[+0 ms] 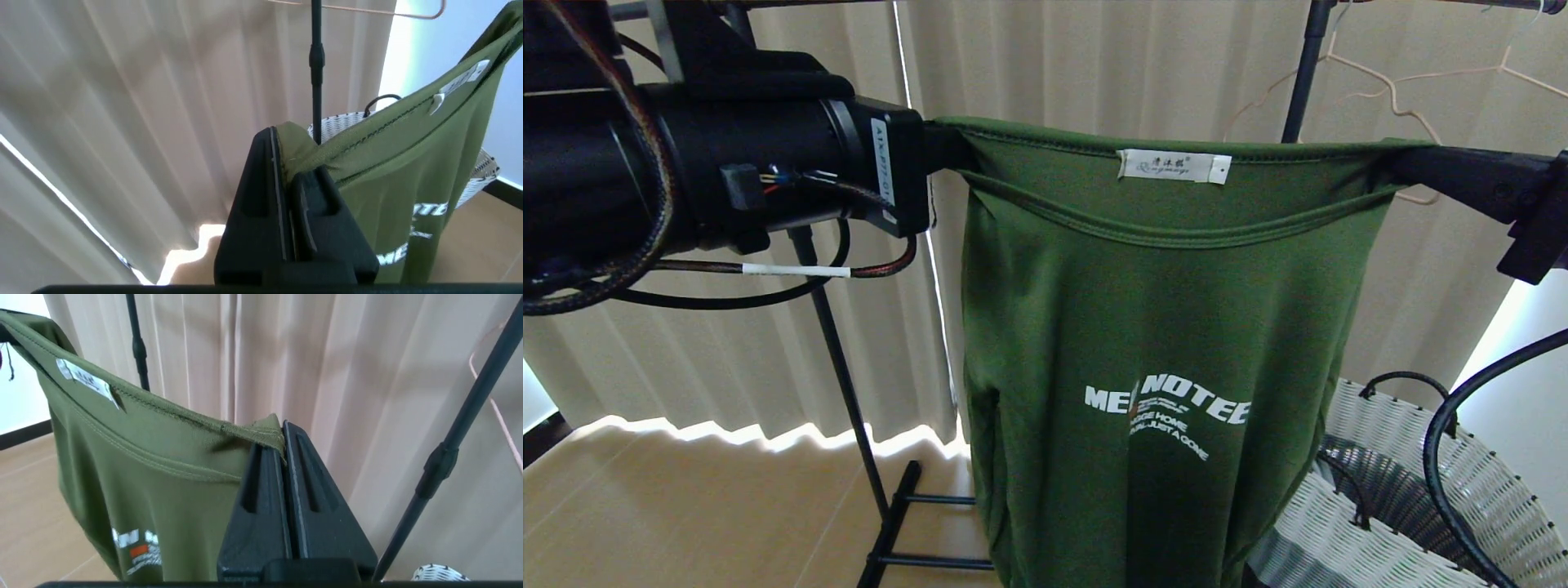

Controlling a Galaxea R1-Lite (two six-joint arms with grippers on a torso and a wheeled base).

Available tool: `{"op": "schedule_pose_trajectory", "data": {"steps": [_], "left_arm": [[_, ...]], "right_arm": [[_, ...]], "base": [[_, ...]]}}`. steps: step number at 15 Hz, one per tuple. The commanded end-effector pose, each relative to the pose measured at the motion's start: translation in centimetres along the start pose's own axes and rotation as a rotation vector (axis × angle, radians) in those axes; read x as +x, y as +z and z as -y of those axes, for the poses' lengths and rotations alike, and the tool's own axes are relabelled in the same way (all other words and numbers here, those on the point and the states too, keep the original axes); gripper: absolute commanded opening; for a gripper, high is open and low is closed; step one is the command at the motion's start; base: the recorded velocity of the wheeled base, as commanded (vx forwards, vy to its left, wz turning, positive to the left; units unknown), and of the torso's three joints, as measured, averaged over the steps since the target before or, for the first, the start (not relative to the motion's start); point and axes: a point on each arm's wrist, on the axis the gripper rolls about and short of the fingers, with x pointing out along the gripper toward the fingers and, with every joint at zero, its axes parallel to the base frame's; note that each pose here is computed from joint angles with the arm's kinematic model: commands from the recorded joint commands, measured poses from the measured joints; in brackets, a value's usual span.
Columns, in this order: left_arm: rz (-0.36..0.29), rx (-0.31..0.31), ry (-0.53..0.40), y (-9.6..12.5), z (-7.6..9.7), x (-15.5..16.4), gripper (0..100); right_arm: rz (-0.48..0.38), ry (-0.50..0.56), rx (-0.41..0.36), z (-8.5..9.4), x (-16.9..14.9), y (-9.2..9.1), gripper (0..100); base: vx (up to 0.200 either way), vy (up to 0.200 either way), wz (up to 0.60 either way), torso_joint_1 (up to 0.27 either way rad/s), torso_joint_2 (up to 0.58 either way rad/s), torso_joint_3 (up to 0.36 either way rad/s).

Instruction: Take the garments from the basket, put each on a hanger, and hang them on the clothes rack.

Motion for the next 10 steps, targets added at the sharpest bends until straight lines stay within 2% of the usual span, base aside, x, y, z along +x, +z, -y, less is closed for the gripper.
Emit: {"op": "schedule_pose_trajectory", "data": {"steps": [1, 4, 5, 8, 10], "left_arm": [[0.0, 0.0, -0.001, 0.0, 0.0, 0.0, 0], [0.001, 0.003, 0.001, 0.0, 0.0, -0.1, 0], [0.0, 0.021, 0.002, 0.0, 0.0, -0.1, 0], [-0.01, 0.026, 0.001, -0.3, 0.0, 0.0, 0], [-0.053, 0.049, 0.032, -1.4, -0.2, 0.0, 0]], "right_arm": [[0.0, 0.001, 0.0, 0.0, 0.0, 0.0, 0], [-0.003, 0.001, 0.0, 0.0, 0.0, 0.0, 0], [-0.005, 0.001, 0.0, 0.0, 0.0, -0.1, 100], [-0.017, 0.0, 0.001, 0.0, -0.2, -0.4, 100], [-0.002, 0.007, 0.003, -0.1, -1.0, -0.4, 100]], "base": [[0.0, 0.0, 0.0, 0.0, 0.0, 0.0], [0.0, 0.0, 0.0, 0.0, 0.0, 0.0], [0.0, 0.0, 0.0, 0.0, 0.0, 0.0], [0.0, 0.0, 0.0, 0.0, 0.0, 0.0], [0.0, 0.0, 0.0, 0.0, 0.0, 0.0]]}}
